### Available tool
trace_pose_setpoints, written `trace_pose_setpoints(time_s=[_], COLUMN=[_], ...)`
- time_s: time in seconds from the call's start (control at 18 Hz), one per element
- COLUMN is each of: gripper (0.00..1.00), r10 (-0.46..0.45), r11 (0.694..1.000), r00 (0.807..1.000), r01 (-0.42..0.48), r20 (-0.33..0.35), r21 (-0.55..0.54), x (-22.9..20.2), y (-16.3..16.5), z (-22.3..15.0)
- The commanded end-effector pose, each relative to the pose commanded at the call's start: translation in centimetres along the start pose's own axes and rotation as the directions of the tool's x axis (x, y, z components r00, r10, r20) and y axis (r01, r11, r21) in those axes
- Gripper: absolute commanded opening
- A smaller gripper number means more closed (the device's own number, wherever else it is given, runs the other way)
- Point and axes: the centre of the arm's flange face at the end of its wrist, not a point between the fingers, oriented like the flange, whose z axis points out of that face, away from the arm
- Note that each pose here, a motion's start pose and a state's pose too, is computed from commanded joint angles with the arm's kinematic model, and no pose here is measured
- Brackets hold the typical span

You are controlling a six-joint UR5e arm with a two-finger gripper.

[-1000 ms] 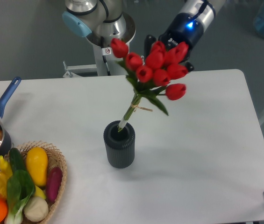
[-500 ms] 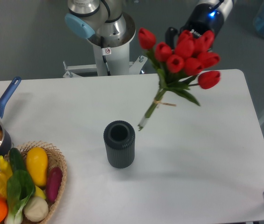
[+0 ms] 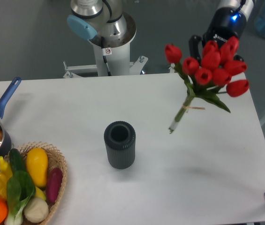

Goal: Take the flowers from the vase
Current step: 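Carry the held tulips up and away from the vase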

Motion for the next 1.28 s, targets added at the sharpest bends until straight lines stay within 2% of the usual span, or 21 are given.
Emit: trace_pose_setpoints(time_s=[0.22, 1.0, 1.28], gripper=[0.25, 0.25, 0.25], r10=[0.056, 0.037, 0.043], r11=[0.995, 0.995, 0.996], r00=[0.998, 0.999, 0.999], r01=[-0.056, -0.038, -0.045], r20=[-0.001, -0.018, -0.024], r21=[-0.087, -0.089, -0.079], x=[-0.5, 0.1, 0.4], y=[0.3, 1.3, 0.5], z=[1.4, 2.2, 2.4])
